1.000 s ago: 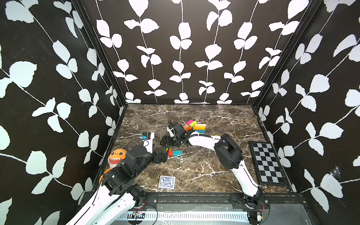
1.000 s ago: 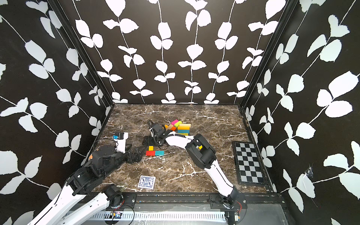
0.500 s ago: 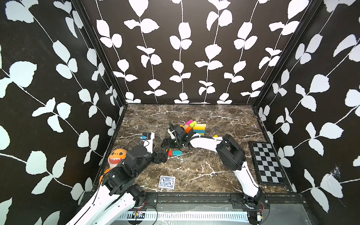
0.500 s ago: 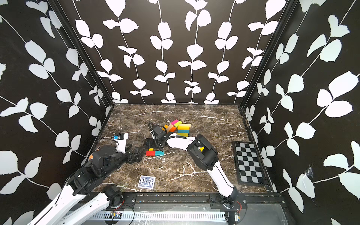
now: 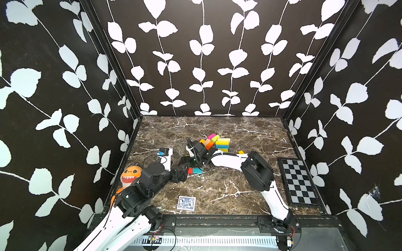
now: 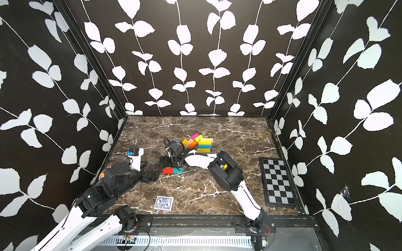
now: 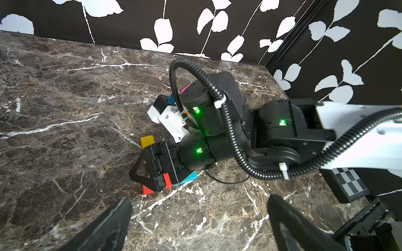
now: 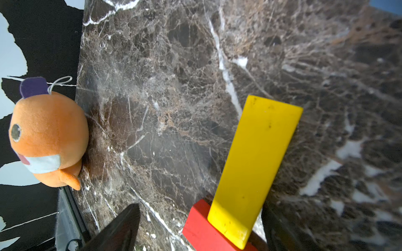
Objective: Assemble the letter h with building blocks
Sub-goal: Adjust the building block at the center of the board.
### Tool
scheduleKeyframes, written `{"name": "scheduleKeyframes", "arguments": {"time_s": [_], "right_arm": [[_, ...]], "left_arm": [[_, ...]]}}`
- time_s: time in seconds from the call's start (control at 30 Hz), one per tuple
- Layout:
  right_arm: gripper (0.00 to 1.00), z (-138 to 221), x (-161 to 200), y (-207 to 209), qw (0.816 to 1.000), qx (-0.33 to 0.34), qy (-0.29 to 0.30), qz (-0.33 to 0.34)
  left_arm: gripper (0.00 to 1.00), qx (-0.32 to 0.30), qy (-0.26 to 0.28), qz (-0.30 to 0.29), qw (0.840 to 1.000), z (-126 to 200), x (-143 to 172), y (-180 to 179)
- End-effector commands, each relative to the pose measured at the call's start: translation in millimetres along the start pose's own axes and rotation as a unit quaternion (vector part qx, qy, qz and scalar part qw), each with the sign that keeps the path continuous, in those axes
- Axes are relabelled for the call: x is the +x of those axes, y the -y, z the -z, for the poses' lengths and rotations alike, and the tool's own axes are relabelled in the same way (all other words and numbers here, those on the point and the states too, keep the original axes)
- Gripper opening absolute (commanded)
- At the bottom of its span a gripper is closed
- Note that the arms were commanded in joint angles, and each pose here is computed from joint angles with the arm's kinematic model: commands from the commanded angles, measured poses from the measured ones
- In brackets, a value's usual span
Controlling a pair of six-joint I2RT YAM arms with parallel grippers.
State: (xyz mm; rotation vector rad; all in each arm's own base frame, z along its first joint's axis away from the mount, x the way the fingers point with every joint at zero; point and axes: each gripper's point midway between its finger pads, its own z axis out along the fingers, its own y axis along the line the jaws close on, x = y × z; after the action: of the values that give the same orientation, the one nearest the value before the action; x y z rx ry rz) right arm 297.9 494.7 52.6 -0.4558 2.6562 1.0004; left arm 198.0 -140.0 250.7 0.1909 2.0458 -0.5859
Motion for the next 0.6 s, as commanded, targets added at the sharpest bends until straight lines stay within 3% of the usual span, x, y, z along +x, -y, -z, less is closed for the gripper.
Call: {"name": "scheduleKeyframes", "arguments": {"time_s": [0.0, 0.57], "right_arm": [[0.87, -5.7, 2.4, -0.2, 1.000, 0.005, -0.007, -0.010], [0.87, -11.8, 2.5, -0.1, 1.000, 0.008, -0.010, -0.009]], "left_arm": [[0.99, -0.010, -0.006, -0.008, 1.000, -2.1, 6.1, -5.1], [0.99, -0.016, -0.007, -0.011, 1.000, -3.7, 7.2, -7.1]]}}
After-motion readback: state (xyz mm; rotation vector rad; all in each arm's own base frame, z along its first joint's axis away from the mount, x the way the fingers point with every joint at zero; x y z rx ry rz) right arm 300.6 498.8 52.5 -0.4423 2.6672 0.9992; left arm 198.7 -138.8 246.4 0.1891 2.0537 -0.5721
